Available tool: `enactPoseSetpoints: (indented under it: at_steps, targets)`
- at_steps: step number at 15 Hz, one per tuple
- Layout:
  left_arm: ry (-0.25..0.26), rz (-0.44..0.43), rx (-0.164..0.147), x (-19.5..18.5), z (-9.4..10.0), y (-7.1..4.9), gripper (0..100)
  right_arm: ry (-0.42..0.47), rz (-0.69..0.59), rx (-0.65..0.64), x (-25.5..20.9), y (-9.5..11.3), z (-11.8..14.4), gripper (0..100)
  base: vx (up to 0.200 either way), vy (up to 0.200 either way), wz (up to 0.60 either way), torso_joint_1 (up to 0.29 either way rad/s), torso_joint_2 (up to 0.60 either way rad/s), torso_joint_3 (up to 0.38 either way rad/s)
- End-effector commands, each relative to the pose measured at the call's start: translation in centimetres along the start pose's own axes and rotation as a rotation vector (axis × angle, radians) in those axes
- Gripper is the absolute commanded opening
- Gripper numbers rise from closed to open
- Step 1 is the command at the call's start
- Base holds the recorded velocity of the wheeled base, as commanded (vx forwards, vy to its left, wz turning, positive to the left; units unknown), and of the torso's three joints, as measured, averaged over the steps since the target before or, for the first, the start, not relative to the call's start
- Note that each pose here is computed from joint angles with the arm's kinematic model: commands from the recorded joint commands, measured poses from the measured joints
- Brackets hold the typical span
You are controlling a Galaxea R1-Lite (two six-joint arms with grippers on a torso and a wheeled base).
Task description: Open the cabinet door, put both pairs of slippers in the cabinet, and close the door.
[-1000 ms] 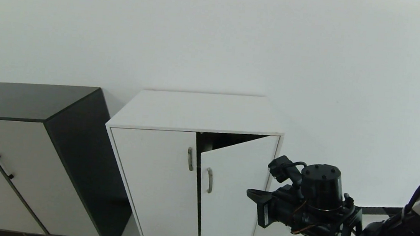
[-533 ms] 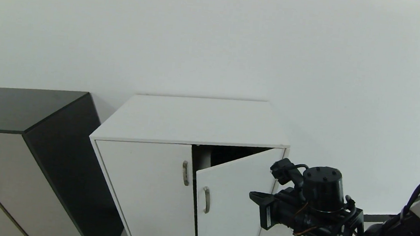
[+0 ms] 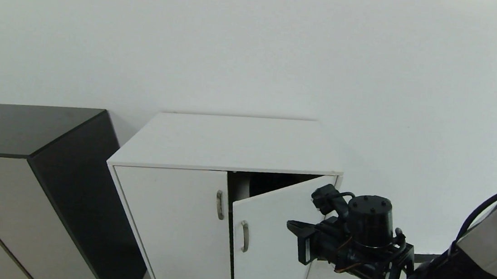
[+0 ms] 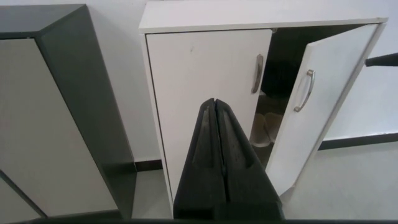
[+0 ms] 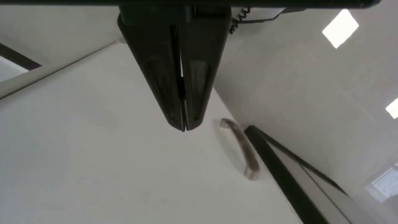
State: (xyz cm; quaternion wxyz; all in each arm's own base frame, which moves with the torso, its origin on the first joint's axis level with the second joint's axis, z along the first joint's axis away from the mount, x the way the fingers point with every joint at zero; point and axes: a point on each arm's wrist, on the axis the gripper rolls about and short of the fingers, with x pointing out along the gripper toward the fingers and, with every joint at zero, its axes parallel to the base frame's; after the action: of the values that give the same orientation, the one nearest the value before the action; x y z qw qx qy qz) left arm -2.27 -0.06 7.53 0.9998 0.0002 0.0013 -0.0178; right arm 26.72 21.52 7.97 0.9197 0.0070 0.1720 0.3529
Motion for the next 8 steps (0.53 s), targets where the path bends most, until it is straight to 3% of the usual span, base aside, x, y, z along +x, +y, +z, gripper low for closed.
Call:
enactPoseSetpoints:
  at_steps: [1, 8]
  targets:
    - [0.001, 0.000, 0.001, 0.0, 0.0, 0.0, 0, -0.016, -0.015, 0.000, 0.9, -0.7, 0.4, 0, 0.000, 0.000, 0.00, 0.000, 0.00, 0.000]
    - [0.001, 0.000, 0.000, 0.0, 0.0, 0.0, 0, -0.048, -0.067, -0.017, 5.0, -3.3, 0.4, 0, 0.000, 0.000, 0.00, 0.000, 0.00, 0.000]
